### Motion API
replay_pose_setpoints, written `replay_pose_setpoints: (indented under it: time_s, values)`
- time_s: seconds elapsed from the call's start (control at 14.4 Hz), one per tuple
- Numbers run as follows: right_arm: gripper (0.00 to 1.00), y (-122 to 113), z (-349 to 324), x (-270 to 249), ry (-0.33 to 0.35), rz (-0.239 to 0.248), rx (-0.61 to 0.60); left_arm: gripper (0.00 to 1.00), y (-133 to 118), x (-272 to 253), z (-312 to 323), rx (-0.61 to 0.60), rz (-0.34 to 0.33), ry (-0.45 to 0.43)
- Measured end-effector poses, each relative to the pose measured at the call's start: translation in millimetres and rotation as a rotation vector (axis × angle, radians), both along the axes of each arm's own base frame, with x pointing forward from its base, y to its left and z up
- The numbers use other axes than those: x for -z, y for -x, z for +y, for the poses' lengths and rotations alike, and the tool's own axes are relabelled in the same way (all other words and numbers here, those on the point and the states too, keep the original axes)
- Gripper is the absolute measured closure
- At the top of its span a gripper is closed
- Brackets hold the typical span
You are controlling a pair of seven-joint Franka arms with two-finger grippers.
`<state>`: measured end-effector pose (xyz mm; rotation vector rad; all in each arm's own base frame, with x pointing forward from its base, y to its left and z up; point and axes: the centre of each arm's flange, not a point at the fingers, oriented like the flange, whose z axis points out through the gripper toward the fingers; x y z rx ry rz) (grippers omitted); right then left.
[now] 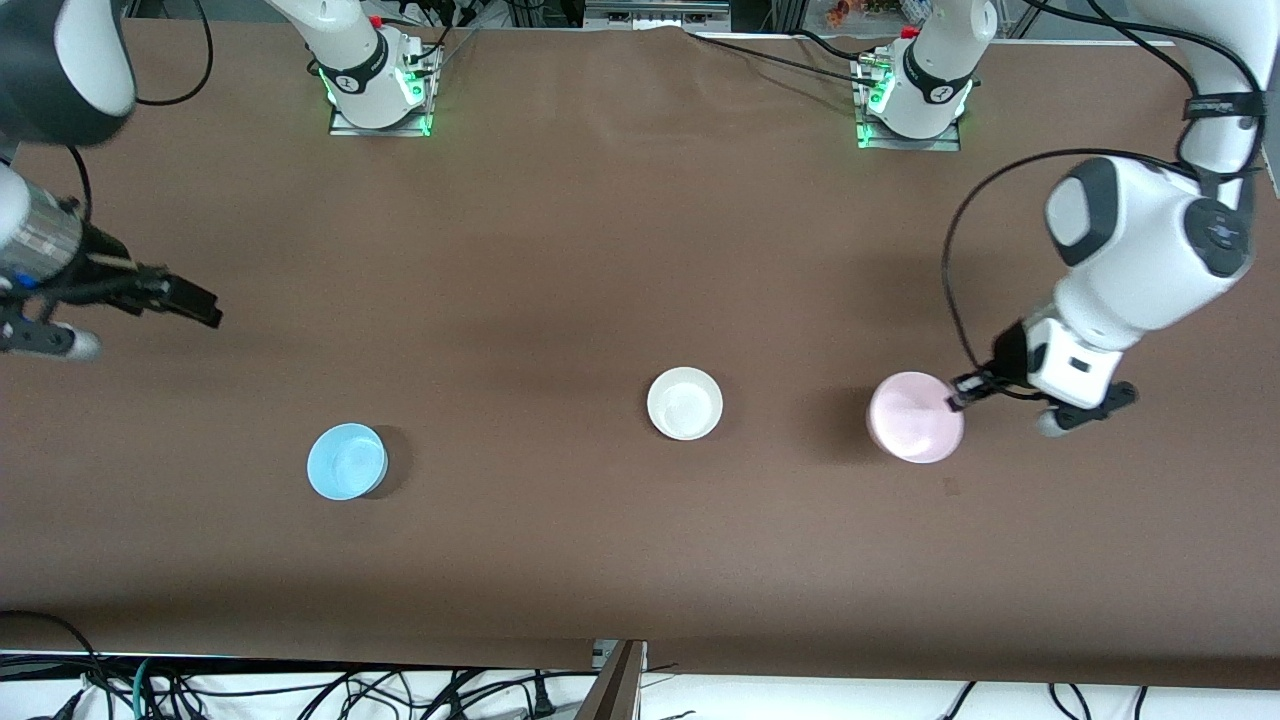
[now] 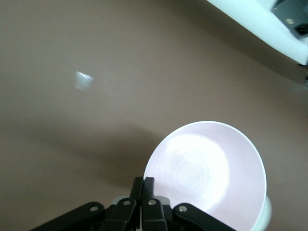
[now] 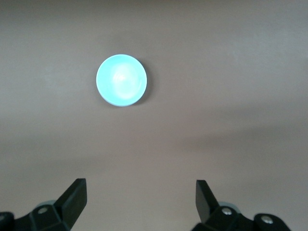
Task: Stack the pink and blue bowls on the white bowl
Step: 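Carry the pink bowl over the white bowl while the right gripper reaches the blue bowl, then lower the pink bowl onto the white bowl while the right gripper grasps the blue bowl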
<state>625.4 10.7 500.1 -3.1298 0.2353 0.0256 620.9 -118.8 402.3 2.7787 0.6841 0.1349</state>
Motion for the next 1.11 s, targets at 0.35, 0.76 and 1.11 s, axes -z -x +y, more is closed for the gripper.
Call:
replay_pose_setpoints:
  time_s: [0.35,0.76,1.11]
  values:
    - [0.00,-53,4,144,0.014,-0.016,-0.020,0.98,31,-8,-125,-0.095,0.029,-0.031]
    - [0.02,-78,-5,241,0.030,-0.112,-0.121,0.98,59,50,-232,-0.159,0.038,-0.137]
    - [0.15,-79,-15,282,0.023,-0.117,-0.115,0.98,54,87,-262,-0.243,0.012,-0.147]
